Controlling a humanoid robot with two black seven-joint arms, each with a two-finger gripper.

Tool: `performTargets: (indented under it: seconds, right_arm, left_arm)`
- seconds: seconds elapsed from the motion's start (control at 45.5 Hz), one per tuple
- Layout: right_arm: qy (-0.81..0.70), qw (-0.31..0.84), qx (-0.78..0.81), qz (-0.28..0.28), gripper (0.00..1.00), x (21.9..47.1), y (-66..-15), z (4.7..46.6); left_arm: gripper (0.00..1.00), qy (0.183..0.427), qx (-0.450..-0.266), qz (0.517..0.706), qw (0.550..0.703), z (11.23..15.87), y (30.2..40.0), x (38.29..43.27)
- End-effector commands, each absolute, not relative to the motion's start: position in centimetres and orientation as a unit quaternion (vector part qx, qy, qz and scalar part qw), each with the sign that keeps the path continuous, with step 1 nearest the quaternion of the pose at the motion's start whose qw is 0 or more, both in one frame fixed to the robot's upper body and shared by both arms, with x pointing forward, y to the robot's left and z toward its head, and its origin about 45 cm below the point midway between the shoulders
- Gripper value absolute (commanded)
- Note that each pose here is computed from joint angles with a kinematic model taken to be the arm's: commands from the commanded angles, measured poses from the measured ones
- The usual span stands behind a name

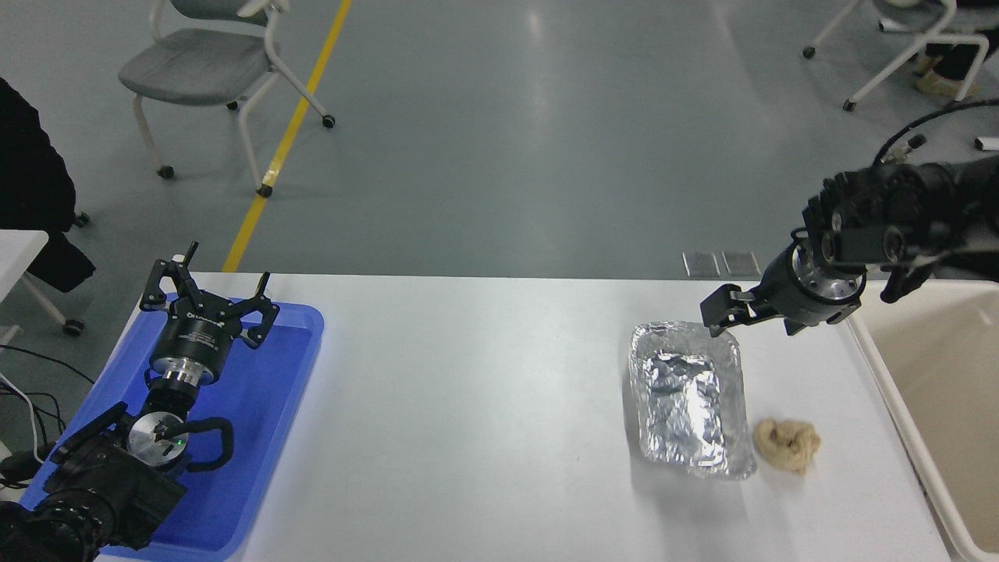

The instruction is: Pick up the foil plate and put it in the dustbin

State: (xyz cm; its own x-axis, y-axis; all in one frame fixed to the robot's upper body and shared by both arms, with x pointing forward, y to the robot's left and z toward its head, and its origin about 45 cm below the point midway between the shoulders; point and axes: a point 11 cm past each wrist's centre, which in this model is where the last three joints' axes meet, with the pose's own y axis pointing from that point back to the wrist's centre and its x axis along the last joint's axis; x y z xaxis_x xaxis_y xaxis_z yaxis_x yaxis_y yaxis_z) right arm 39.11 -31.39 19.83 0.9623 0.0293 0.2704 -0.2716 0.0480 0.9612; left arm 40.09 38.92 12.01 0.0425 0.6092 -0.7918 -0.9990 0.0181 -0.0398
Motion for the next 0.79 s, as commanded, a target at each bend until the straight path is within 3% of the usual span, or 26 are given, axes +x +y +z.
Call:
performTargets:
  seconds: [0.0, 0.505, 0.659, 0.769]
  right_arm:
    - [-0.105, 0.714, 0.682, 0.117, 1.0, 38.8, -32.7, 14.0]
    - [-0.145, 0.711, 0.68, 0.105, 1.0, 37.2, -32.3, 8.4]
    - [-0.145, 0.712, 0.679, 0.102, 0.82, 36.4, -32.5, 7.4]
    - [-0.153, 0.712, 0.677, 0.107, 0.6, 36.4, -32.7, 7.1]
  left_arm:
    - [1.0, 0.302, -0.322, 0.622, 0.647, 12.05, 38.9, 40.14]
    - [1.0, 0.302, -0.323, 0.621, 0.647, 12.1, 38.82, 40.18]
    - [1.0, 0.302, -0.322, 0.622, 0.647, 12.05, 38.9, 40.14]
    - [1.0, 0.302, -0.322, 0.622, 0.647, 12.05, 38.9, 40.14]
